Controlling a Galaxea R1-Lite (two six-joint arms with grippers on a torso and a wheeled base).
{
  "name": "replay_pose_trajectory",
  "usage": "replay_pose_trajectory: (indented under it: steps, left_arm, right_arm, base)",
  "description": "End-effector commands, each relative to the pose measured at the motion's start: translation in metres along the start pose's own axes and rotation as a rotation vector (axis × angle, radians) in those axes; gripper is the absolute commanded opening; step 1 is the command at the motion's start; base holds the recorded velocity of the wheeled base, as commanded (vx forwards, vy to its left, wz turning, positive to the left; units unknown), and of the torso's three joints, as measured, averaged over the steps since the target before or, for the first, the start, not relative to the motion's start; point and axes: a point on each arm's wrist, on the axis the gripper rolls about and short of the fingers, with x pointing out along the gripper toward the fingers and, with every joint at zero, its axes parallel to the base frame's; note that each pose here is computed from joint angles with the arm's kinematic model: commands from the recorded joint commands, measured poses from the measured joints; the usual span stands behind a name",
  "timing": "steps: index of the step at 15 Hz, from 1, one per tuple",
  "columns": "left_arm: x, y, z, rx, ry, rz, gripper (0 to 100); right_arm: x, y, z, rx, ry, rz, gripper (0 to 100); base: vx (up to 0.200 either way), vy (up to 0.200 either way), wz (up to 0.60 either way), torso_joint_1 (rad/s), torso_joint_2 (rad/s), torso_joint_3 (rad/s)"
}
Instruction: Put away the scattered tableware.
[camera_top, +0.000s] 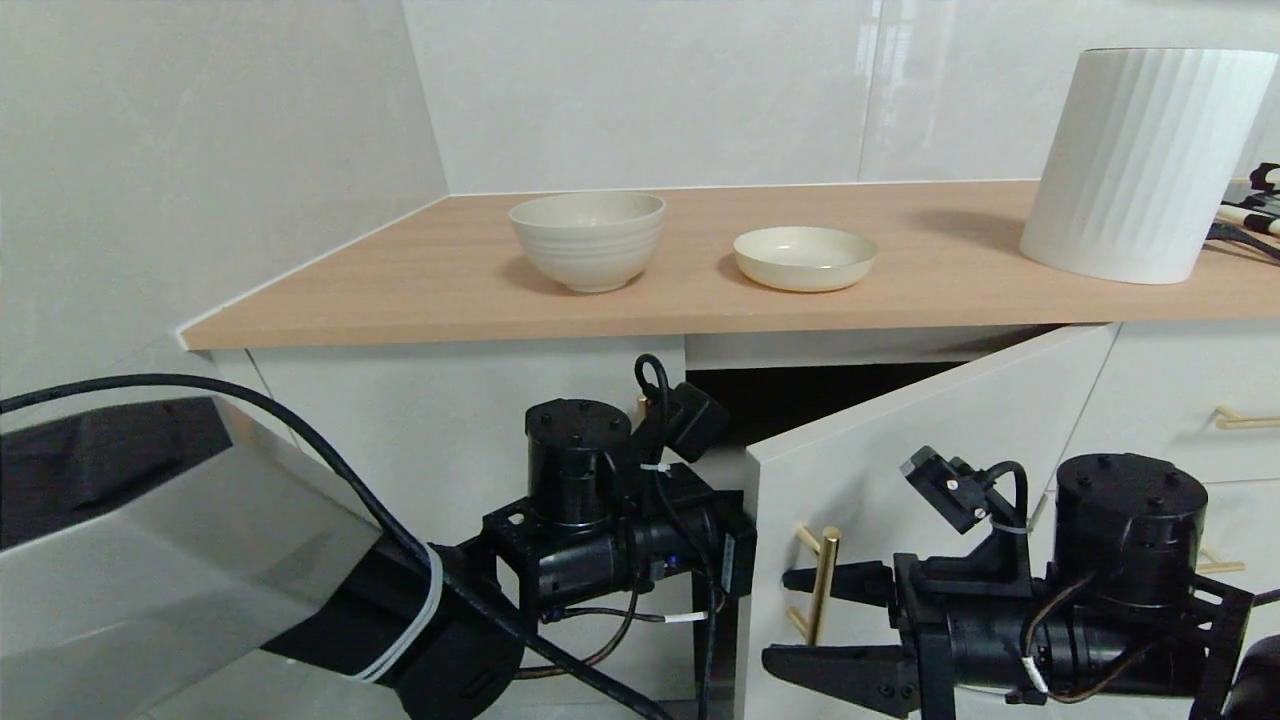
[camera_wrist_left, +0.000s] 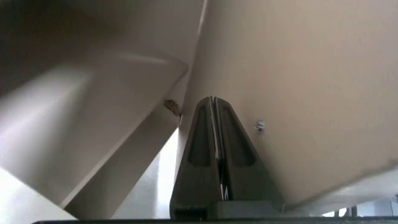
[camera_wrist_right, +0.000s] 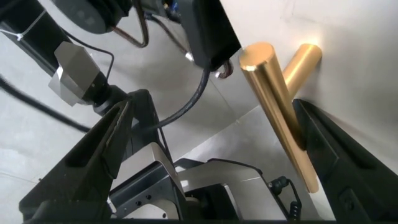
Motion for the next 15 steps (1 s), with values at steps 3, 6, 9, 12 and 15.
replay_pose_trajectory:
  steps: [3,6,9,12,15]
  left_arm:
    - [0.002,-0.005,-0.002,0.002,0.005,-0.013,0]
    - [0.002,-0.007,-0.001,0.005,0.001,-0.013,0]
    - [0.002,-0.008,-0.001,0.005,0.002,-0.016,0]
    - [0.002,-0.008,-0.001,0.005,0.001,-0.015,0]
    - [0.002,-0.007,-0.002,0.004,0.004,-0.016,0]
  right_arm:
    - [-0.019,-0.023,0.015,-0.011,-0.091,-0.102,100]
    - [-0.043,-0.036,0.026,-0.037,-0.173,-0.185,100]
    - [-0.055,-0.03,0.008,-0.026,-0.135,-0.214,100]
    - [-0.068,-0.008,-0.023,-0.113,-0.05,-0.216,100]
    - [-0.079,0.013,-0.035,-0.12,-0.045,-0.217,100]
  base:
    - [0.0,0.0,0.0,0.0,0.0,0.0]
    - [0.0,0.0,0.0,0.0,0.0,0.0]
    - [0.0,0.0,0.0,0.0,0.0,0.0]
    - [0.0,0.0,0.0,0.0,0.0,0.0]
    - [0.0,0.0,0.0,0.0,0.0,0.0]
